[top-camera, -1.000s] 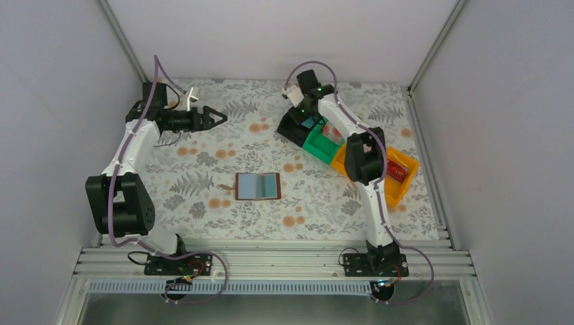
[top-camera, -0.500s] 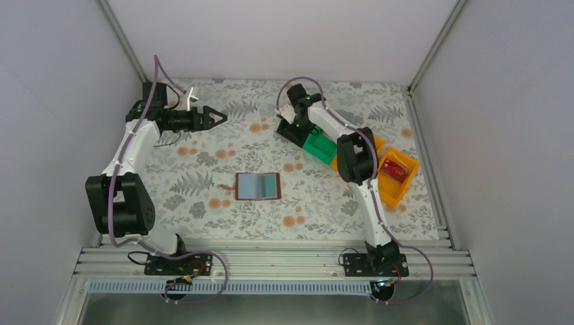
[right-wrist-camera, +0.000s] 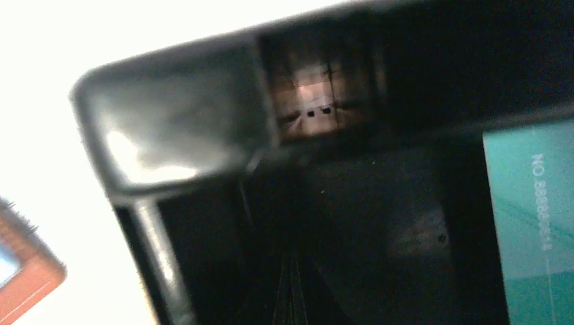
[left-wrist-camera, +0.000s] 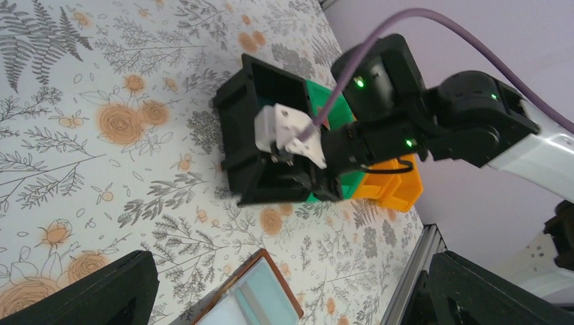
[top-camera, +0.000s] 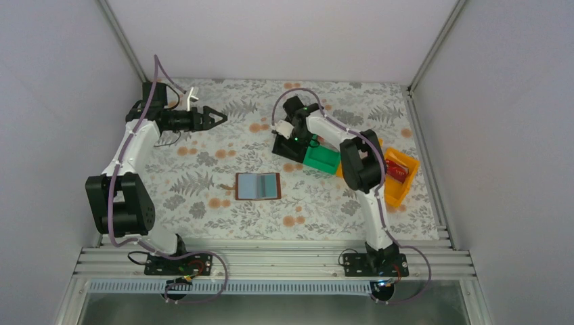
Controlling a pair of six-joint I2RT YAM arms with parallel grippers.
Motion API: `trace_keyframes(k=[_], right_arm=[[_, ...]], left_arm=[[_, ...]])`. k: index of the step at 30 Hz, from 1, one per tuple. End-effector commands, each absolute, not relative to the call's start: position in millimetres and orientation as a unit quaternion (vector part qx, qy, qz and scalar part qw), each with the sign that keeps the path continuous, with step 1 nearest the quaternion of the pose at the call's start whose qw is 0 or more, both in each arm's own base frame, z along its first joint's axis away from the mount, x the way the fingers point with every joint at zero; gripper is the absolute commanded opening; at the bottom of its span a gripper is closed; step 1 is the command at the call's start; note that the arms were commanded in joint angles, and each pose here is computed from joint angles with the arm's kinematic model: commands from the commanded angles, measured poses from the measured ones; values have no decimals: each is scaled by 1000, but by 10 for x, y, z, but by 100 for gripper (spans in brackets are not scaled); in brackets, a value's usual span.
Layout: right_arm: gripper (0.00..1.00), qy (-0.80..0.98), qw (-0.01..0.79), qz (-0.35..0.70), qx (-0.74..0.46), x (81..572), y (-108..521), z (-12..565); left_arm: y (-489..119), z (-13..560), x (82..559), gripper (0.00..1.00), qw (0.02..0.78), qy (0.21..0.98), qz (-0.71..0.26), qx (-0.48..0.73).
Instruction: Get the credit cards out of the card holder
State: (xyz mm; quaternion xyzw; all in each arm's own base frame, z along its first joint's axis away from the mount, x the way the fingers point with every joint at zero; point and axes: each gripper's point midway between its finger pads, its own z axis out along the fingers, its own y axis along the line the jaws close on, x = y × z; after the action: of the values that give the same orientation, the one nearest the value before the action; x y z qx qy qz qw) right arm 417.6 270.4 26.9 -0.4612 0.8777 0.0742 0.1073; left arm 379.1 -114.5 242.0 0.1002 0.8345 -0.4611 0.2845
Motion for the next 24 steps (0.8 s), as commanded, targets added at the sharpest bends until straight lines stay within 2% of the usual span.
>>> trace_keyframes(k=[1,3,11,24], right_arm=[[4,849,86,121,-508,3636,2911,509],[4,852,76,108,-507,3576,2852,477],[4,861,63,52,-503,3854,2798,232],[4,871,163,-19,-463,4610,2660,310]], left_arm=[[-1146,2578,3784,100,304,822,-466,121],[-1147,2578,3785,100,303,822,-467,120],[-1155,2627,3767,100,305,820,-468,125],[-1163,2667,3750,100,308,817,-470,130]])
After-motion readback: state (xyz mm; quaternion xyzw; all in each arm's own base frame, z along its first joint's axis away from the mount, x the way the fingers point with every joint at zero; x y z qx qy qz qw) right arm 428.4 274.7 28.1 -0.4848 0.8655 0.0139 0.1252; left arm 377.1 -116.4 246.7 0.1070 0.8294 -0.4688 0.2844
